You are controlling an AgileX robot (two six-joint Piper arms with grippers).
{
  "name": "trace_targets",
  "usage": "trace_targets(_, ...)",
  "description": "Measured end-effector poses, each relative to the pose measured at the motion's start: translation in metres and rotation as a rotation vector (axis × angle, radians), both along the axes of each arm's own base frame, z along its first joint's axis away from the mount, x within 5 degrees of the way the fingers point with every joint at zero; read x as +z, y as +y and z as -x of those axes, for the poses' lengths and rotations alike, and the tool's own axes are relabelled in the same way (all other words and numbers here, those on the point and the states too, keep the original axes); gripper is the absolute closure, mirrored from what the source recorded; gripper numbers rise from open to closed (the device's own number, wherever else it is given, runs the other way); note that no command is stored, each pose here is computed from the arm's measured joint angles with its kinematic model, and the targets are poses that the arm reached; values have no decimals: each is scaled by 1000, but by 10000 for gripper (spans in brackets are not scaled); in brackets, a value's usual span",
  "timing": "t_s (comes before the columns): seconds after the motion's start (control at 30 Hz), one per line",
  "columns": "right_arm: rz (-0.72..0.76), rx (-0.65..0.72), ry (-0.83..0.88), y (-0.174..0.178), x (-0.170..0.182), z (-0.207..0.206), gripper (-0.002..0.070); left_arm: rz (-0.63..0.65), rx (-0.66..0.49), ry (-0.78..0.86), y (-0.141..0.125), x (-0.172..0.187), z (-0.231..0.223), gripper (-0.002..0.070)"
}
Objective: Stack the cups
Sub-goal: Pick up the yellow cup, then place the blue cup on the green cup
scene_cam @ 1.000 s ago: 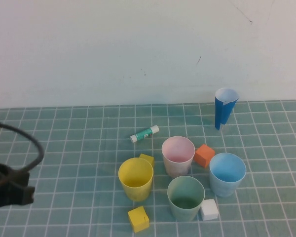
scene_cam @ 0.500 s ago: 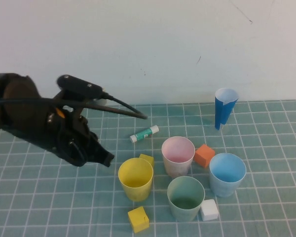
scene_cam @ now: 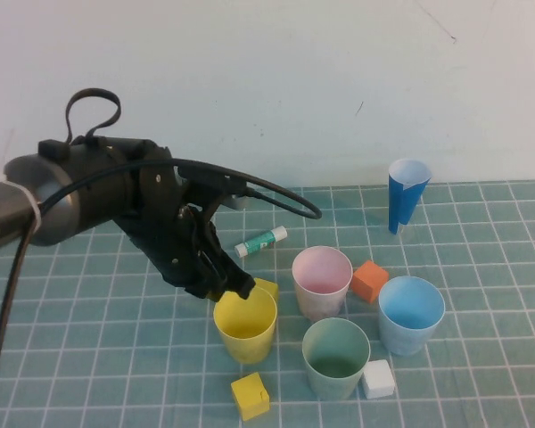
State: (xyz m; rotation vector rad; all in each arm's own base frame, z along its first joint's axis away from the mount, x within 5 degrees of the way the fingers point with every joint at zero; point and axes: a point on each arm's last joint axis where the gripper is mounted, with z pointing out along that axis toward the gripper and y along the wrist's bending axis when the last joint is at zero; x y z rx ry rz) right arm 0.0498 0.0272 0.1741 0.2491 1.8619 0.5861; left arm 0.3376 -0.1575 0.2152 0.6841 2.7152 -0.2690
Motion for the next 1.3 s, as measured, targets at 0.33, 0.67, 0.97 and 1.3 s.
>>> trace_targets(0.33, 0, 0, 0, 0, 0, 0, 679, -2, 133, 117, -11, -43, -25, 225)
trace_targets(0.67, 0, 0, 0, 0, 0, 0, 679, -35, 151, 168, -11, -69, -29, 570)
trace_targets(0.97, 0, 0, 0, 0, 0, 0, 679, -70, 103, 51, -2, -18, -22, 669)
trace_targets(1.3, 11, 5, -1, 0, 0, 0, 679, 72, -127, -148, -44, 88, 48, 670)
